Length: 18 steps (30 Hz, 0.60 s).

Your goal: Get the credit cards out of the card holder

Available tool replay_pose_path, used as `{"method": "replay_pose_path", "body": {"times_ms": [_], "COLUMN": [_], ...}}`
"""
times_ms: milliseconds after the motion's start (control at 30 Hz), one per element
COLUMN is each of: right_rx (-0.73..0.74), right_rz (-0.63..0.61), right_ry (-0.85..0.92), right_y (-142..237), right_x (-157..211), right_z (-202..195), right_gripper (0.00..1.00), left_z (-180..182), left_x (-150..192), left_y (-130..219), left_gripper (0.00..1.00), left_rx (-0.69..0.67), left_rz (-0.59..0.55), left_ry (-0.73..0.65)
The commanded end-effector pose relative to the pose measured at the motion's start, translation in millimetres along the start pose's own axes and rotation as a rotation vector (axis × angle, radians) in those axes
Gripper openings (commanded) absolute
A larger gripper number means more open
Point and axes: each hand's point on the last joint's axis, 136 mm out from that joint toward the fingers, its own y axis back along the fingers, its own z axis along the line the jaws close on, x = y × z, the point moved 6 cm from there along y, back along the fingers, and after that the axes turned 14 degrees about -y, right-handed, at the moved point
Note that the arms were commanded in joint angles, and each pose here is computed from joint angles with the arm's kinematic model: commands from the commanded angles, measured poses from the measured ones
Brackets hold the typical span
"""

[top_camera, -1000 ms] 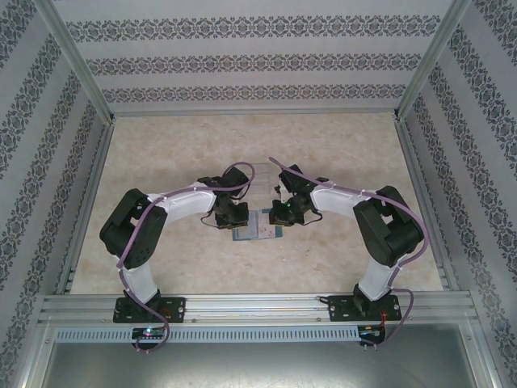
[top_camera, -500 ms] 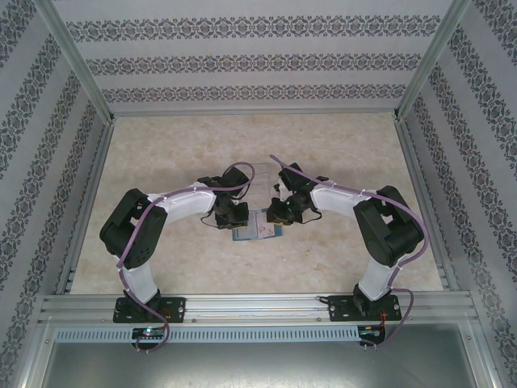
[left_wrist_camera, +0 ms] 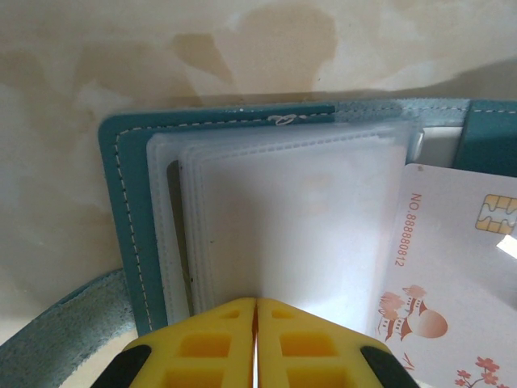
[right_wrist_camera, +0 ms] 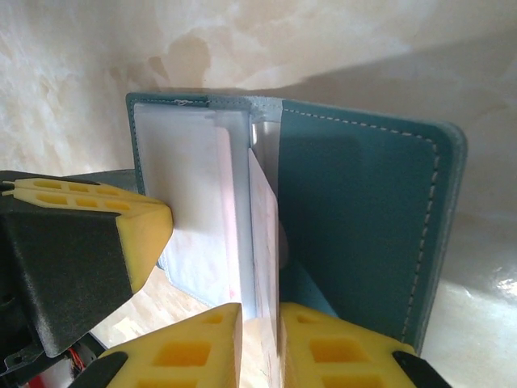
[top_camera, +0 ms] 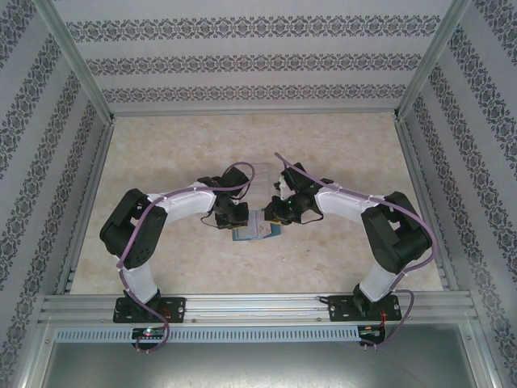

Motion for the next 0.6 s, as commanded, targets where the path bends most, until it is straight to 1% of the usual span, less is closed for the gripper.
{"method": "replay_pose_path", "body": {"times_ms": [0, 200, 367, 567], "right_rx": [-0.007, -0.003, 0.009, 0.009], "right_rz": [0.007, 0.007, -0.010, -0.033], "right_ry": [-0.005, -0.003, 0.010, 0.025], "right_y": [0.8, -1.8, 3.3, 12.1], "right_x": [2.4, 0.6, 0.2, -0.9], "right_z": [-1.0, -1.7, 0.0, 4.0], "right_gripper": [0.19, 0.14, 0.13, 0.06], "left_z": [5.0, 3.8, -0.1, -4.1], "left_x": [10.4, 9.2, 7.2, 1.1], "left_y": [-7.6, -4.3, 3.1, 16.7], "left_gripper": [0.09, 0.09, 0.10, 0.12], "left_rx": [-0.049, -0.047, -0.029, -0.027], "left_rz": [0.041, 0.030, 0.009, -0.038], "left_ry": [-0.014, -0.017, -0.021, -0.029]}}
